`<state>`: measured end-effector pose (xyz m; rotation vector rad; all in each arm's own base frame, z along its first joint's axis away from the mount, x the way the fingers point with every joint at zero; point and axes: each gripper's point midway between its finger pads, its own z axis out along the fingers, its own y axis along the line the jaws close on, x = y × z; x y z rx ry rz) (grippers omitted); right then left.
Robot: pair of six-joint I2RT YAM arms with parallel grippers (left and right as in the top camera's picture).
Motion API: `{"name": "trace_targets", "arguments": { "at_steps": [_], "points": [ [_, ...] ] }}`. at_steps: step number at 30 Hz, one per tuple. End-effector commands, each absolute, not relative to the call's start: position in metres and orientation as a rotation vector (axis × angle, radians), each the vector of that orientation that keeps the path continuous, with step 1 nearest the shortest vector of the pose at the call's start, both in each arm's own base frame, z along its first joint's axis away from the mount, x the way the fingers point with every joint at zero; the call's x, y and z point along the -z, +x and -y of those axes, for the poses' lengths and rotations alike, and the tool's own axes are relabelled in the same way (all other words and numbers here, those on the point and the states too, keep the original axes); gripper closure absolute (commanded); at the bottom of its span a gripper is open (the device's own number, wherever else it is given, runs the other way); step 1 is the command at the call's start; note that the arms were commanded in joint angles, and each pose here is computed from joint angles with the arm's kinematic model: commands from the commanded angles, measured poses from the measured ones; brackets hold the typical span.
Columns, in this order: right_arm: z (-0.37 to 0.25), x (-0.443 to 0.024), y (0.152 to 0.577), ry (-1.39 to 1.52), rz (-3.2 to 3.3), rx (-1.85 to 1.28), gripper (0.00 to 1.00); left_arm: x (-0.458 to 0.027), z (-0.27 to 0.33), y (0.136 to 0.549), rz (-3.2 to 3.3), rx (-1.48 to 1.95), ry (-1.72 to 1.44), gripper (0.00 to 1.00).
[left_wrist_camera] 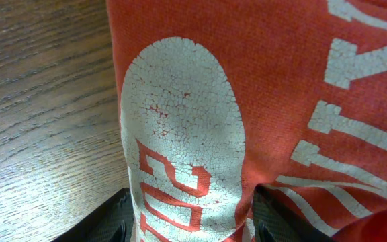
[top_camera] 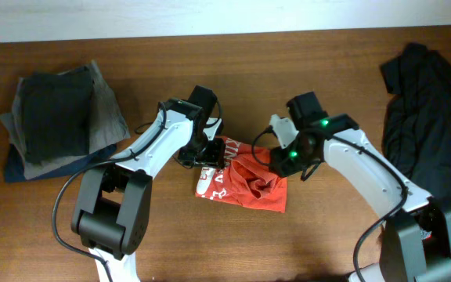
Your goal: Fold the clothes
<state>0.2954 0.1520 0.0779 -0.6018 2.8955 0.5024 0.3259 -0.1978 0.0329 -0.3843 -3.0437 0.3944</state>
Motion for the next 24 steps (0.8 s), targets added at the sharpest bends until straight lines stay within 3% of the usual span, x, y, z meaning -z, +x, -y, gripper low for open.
{"name": "trace_targets", "arguments": {
  "at_steps": [1, 8, 15, 16, 20, 21, 24],
  "points": [
    [-0.170, -0.089, 0.287, -0.731, -2.840, -0.524, 0.62, -0.025, 0.200, 0.321, 3.017, -0.395, -0.406, 0.43],
    [-0.171, -0.076, 0.277, -0.849, -2.847, -0.301, 0.53, -0.025, 0.200, 0.321, 3.017, -0.393, -0.406, 0.43],
    [-0.155, -0.057, 0.283, -0.837, -2.830, -0.132, 0.53, -0.025, 0.200, 0.321, 3.018, -0.393, -0.406, 0.42],
    [-0.153, -0.054, 0.284, -0.834, -2.826, -0.114, 0.56, -0.025, 0.200, 0.321, 3.018, -0.393, -0.406, 0.43],
    [-0.133, -0.044, 0.293, -0.726, -2.823, 0.041, 0.92, -0.025, 0.200, 0.321, 3.018, -0.393, -0.406, 0.43],
    [-0.125, -0.045, 0.298, -0.633, -2.826, 0.100, 0.96, -0.025, 0.200, 0.321, 3.018, -0.393, -0.406, 0.43],
    [-0.106, -0.050, 0.313, -0.483, -2.808, 0.194, 0.96, -0.025, 0.200, 0.321, 3.017, -0.393, -0.406, 0.43]
  ]
}}
